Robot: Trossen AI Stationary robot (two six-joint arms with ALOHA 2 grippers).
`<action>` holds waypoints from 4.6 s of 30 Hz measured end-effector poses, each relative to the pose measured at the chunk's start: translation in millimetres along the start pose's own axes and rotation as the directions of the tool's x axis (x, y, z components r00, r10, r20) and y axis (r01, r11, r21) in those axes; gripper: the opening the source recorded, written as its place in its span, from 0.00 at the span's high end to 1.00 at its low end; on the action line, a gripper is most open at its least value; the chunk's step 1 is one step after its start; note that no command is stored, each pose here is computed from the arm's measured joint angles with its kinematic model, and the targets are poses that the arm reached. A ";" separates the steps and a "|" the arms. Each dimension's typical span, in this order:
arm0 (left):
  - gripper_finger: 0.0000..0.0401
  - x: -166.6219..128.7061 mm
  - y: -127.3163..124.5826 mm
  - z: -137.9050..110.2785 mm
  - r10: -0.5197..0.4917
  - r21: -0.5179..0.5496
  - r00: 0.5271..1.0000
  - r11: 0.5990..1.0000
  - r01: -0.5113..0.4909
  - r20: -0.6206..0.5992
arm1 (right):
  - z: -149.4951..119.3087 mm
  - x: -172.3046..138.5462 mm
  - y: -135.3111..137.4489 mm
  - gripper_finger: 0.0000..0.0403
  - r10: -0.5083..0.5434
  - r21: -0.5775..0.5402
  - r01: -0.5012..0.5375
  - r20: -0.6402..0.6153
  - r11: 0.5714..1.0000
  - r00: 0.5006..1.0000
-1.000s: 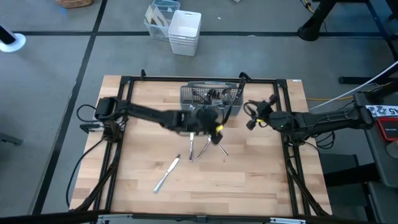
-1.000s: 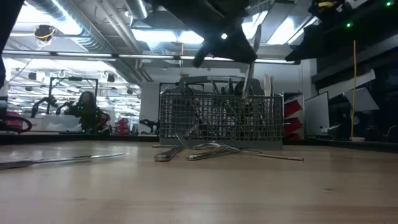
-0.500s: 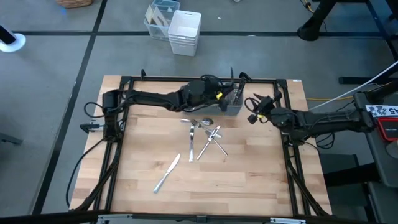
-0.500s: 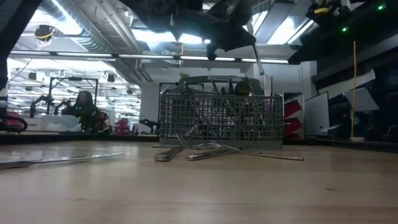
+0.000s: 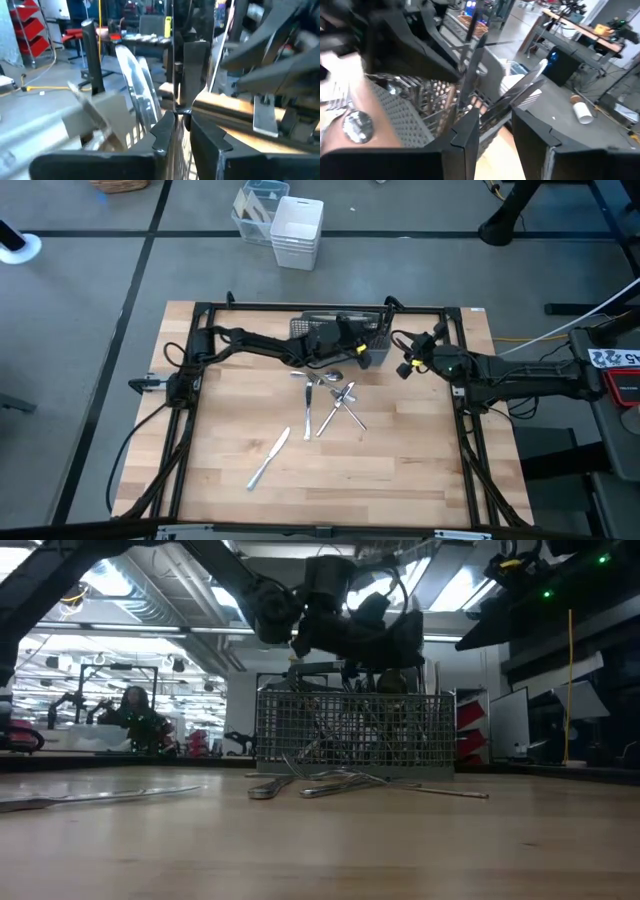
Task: Sort silverware
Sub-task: Put the knife into the silverware rack, then put the fork into the silverware rack
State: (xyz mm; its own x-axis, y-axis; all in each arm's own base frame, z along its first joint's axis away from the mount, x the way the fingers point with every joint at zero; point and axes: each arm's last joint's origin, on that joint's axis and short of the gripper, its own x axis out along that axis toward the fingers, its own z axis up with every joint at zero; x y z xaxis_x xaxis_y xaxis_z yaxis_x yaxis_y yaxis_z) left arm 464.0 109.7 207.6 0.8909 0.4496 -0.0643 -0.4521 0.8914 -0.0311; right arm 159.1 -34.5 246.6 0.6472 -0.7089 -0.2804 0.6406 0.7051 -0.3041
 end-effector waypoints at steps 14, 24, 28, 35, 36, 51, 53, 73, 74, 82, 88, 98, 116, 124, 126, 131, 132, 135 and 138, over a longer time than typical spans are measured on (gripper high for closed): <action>0.74 2.7 -1.1 -13.2 -0.009 0.050 0.999 0.999 0.011 -0.050 | -0.9 0.0 1.1 0.71 0.036 -0.007 -0.036 -0.006 0.999 0.999; 0.62 0.4 -6.5 -10.2 -0.022 0.041 0.999 0.999 0.024 -0.050 | -0.7 -0.5 5.1 0.71 0.171 0.088 -0.171 0.003 0.981 0.985; 0.61 -5.4 -13.4 0.6 -0.039 0.041 0.998 0.998 0.041 -0.045 | -0.1 -1.4 8.9 0.71 0.304 0.148 -0.303 0.015 0.941 0.953; 0.61 -29.9 -29.7 21.5 -0.071 0.082 0.977 0.993 0.089 -0.203 | -1.1 -2.0 17.1 0.71 0.518 0.323 -0.494 0.014 0.807 0.855; 0.61 -36.0 -30.7 25.1 -0.071 0.093 0.966 0.991 0.097 -0.249 | -1.9 -1.1 18.8 0.71 0.537 0.344 -0.506 0.006 0.791 0.843; 0.61 -137.9 -9.3 19.8 -0.064 -0.013 0.877 0.998 0.065 -0.476 | -16.3 39.0 60.8 0.71 0.689 0.436 -0.593 -0.089 0.676 0.720; 0.61 -154.6 -4.6 11.0 -0.068 -0.033 0.875 0.998 0.060 -0.479 | -17.9 45.0 67.9 0.71 0.722 0.479 -0.608 -0.080 0.632 0.688; 0.61 -227.0 -0.5 -57.1 -0.157 -0.106 0.869 0.987 0.121 -0.469 | -31.4 48.8 146.9 0.71 0.728 0.475 -0.606 -0.115 0.638 0.676; 0.61 -229.1 -1.2 -59.5 -0.163 -0.114 0.868 0.986 0.124 -0.469 | -28.9 48.7 149.8 0.71 0.715 0.464 -0.594 -0.133 0.657 0.686; 0.61 -238.5 -8.9 -67.2 -0.199 -0.108 0.856 0.980 0.168 -0.477 | -18.1 62.3 173.8 0.71 0.571 0.347 -0.461 -0.381 0.817 0.727; 0.61 -239.2 -11.5 -66.2 -0.212 -0.078 0.860 0.977 0.198 -0.464 | -17.8 78.7 196.3 0.71 0.546 0.318 -0.445 -0.448 0.837 0.708; 0.61 -239.2 -11.3 -66.4 -0.211 -0.056 0.859 0.976 0.209 -0.466 | -29.2 86.6 203.9 0.71 0.442 0.274 -0.347 -0.564 0.897 0.697; 0.61 -240.4 -10.5 -68.9 -0.202 -0.032 0.847 0.976 0.214 -0.492 | -45.3 95.2 211.9 0.77 0.387 0.230 -0.311 -0.582 0.922 0.715; 0.61 -240.4 -10.4 -69.1 -0.202 -0.033 0.846 0.976 0.213 -0.494 | -45.3 95.5 213.0 0.98 0.395 0.237 -0.316 -0.576 0.919 0.716; 0.61 -240.4 -10.4 -69.0 -0.202 -0.034 0.846 0.976 0.213 -0.493 | -45.3 95.7 213.1 0.97 0.396 0.239 -0.316 -0.574 0.918 0.717; 0.61 -240.4 -10.5 -68.9 -0.202 -0.034 0.846 0.976 0.213 -0.493 | -45.4 95.7 213.2 0.96 0.410 0.249 -0.326 -0.578 0.912 0.706; 0.61 -240.4 -10.5 -68.9 -0.202 -0.034 0.846 0.976 0.213 -0.493 | -45.4 95.7 213.2 0.97 0.412 0.250 -0.328 -0.578 0.911 0.704; 0.61 -240.4 -10.5 -68.9 -0.202 -0.034 0.846 0.976 0.213 -0.493 | -45.4 95.6 213.3 0.98 0.415 0.252 -0.330 -0.579 0.910 0.702; 0.61 -240.4 -10.5 -68.9 -0.202 -0.034 0.846 0.976 0.213 -0.493 | -45.4 95.7 213.3 0.98 0.420 0.256 -0.333 -0.581 0.907 0.697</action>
State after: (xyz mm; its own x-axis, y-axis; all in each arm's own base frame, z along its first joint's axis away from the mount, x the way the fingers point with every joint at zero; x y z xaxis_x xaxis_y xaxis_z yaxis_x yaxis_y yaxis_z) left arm 251.6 -11.6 154.6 0.8240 0.1724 -0.5398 -0.2529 0.9643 -0.0781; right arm 338.9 47.3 113.5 0.4804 -0.2084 -0.8520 0.4713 0.8806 0.0503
